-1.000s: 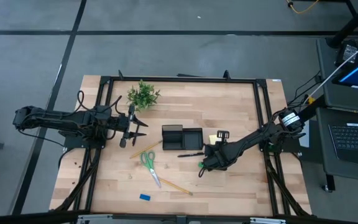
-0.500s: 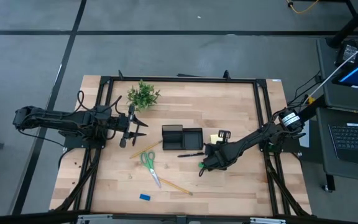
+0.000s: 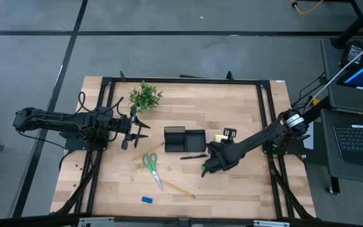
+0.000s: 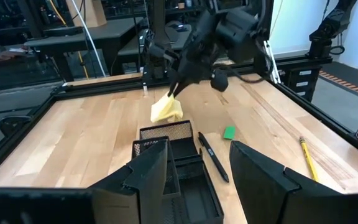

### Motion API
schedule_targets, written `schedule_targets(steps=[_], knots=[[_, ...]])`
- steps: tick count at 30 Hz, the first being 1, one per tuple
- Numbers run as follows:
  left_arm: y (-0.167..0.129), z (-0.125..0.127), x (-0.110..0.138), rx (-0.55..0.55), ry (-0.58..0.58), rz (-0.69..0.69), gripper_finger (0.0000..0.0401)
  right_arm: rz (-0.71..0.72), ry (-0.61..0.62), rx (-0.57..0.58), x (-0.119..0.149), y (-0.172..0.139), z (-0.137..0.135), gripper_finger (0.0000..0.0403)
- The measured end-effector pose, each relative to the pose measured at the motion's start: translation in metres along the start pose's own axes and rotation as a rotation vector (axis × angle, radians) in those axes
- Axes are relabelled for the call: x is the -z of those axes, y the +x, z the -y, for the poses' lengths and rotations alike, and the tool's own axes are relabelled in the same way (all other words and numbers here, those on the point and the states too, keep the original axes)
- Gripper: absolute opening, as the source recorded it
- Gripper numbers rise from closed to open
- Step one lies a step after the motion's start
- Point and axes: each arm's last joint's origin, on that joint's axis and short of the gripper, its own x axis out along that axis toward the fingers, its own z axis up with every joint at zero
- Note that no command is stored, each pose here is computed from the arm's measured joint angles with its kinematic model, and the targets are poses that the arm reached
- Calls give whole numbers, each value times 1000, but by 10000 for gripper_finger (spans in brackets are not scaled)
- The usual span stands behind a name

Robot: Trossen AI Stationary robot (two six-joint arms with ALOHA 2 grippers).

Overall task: Pick and place office supplies into organizer
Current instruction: Put the yellow sticky note into the black desk organizer

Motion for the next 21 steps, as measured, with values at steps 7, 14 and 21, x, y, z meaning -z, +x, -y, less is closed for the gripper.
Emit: schedule_targets(steps=[7,14,21], knots=[[0,0,0,-1,0,0,170,55,-2,44,-10,-32,11,17],[0,0,0,0,0,0,167,193,48,34,-24,-65,18,17],[0,0,0,-1,0,0,168,272,91,-19,-35,-74,20,17]])
